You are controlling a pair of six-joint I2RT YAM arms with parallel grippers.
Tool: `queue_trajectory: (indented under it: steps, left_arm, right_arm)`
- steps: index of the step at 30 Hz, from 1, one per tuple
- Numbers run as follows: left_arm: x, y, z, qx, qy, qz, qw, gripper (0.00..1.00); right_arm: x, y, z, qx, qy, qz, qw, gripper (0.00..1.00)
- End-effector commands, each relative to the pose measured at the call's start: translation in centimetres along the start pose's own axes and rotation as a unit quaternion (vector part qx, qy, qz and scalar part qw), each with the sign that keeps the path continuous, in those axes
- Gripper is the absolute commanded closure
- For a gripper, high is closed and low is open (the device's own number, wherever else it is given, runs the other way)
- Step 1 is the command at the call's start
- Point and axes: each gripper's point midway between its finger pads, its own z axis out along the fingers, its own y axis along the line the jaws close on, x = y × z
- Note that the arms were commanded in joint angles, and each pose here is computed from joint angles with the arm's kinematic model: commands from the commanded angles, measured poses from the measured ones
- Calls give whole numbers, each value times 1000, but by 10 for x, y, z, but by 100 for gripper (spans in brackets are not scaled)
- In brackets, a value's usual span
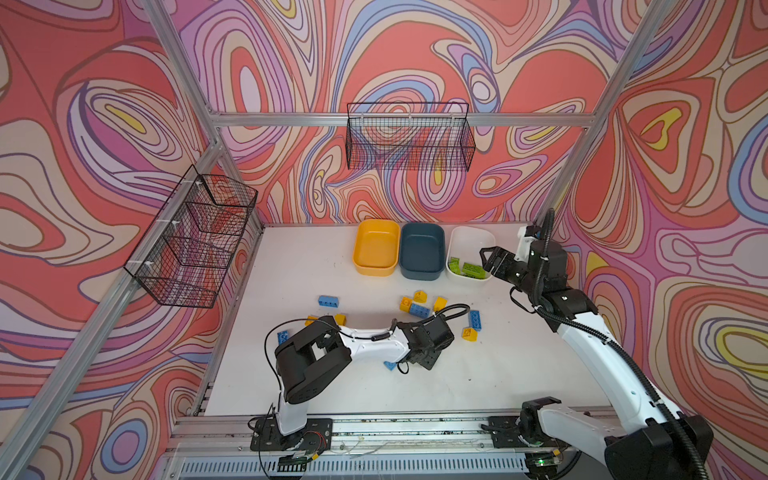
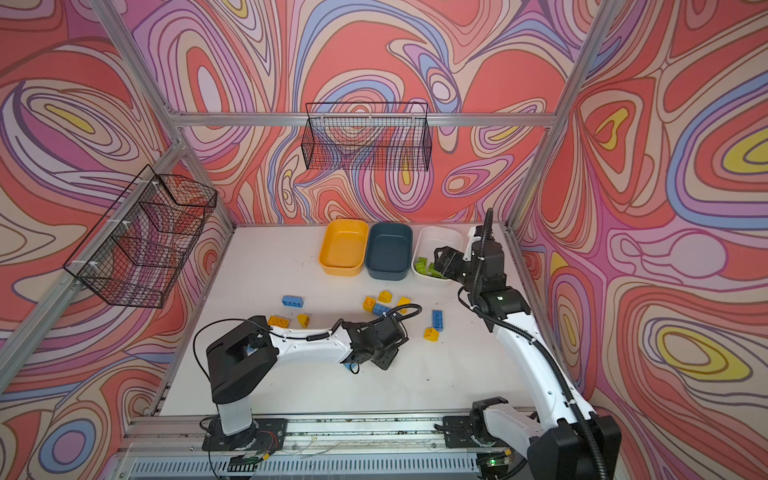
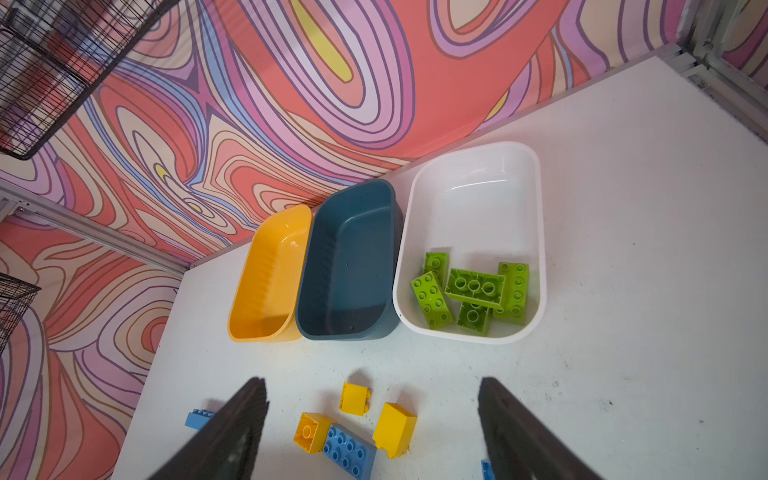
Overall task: Sort the legos into containers by color
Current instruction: 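Carry the green brick to the white bin and open the left gripper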
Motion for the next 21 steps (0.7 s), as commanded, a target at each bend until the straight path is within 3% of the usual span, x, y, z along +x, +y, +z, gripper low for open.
queue_trajectory:
  steps: [1, 10, 21]
  left_arm:
    - [-21, 6, -21, -18, -25, 14, 999, 41]
    - [-87, 9, -52, 15, -95, -5, 995, 41]
    - [-191, 28, -76, 75, -173, -49, 981, 42]
  right_arm:
    - [15, -6, -2, -3, 10, 16, 1000, 16]
    - [32, -14, -10, -13, 14, 62, 998, 16]
    - [59, -83, -18, 44, 17, 155, 987, 14]
